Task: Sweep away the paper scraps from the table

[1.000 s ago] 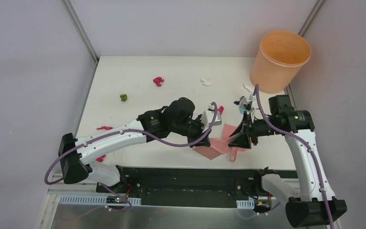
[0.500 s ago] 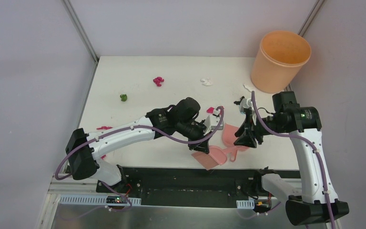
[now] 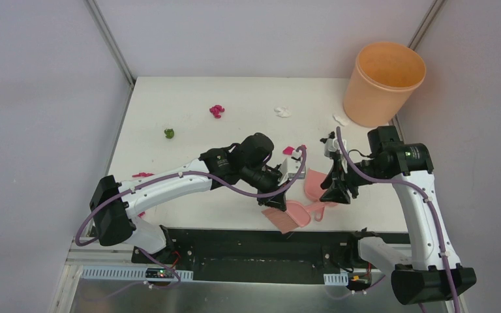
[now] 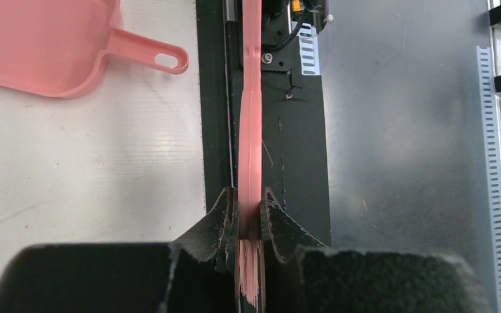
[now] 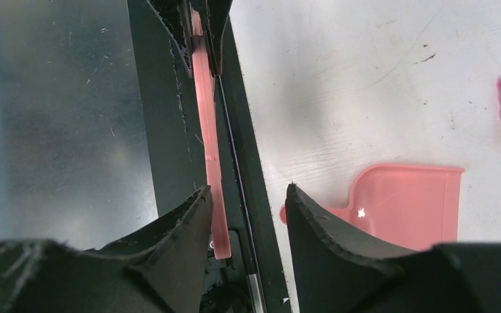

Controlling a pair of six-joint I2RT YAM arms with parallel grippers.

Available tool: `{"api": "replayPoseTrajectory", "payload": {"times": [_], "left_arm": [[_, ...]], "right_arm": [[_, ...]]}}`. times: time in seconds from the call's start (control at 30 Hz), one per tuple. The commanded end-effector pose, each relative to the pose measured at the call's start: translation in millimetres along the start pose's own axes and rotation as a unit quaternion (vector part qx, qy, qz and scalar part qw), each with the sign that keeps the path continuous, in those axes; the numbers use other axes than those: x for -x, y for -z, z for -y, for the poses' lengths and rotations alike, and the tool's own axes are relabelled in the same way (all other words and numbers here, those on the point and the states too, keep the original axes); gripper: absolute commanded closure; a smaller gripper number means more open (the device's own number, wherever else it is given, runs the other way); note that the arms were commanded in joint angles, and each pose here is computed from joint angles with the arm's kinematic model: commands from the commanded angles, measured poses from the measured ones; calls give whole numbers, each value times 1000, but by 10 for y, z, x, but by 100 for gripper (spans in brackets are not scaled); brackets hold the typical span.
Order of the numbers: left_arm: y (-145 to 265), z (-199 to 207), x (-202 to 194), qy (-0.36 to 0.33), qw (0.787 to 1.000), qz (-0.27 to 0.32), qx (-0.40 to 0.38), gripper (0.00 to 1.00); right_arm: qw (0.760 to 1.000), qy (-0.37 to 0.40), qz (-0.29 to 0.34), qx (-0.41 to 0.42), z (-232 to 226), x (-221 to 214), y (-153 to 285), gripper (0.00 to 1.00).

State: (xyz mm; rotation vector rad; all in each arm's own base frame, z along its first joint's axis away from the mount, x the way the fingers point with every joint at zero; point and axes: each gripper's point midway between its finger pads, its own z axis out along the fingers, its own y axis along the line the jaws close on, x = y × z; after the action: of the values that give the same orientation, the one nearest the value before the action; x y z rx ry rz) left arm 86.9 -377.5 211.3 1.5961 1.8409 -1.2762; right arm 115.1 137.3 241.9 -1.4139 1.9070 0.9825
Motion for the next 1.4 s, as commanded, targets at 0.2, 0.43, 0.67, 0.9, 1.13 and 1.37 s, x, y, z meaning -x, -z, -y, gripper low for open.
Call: {"api": "replayPoseTrajectory", "payload": {"times": [0.2,0.43,0.67,0.9,1.13,1.37], "left_arm": [[55,-3,238,-39,999,31,4,100],[44,-28,218,-42,999,28,7,100],[102,-109,240,-47,998,37,24,100],[146,-166,261,-48,997,46,40,100],[150,-175,269,-45,997,50,39,100],[183,-193,299,-44,996,60,44,100]], "right_arm": [[995,-50,-5,82,-413,-64,-23,48],[995,-50,-8,89,-440,-71,-34,40],[996,-34,-30,83,-394,-174,-38,45],[995,-37,-36,84,-374,-191,-42,52],[995,-43,-28,90,-371,-165,-60,61],[994,-48,-29,92,-357,-164,-68,67]]}}
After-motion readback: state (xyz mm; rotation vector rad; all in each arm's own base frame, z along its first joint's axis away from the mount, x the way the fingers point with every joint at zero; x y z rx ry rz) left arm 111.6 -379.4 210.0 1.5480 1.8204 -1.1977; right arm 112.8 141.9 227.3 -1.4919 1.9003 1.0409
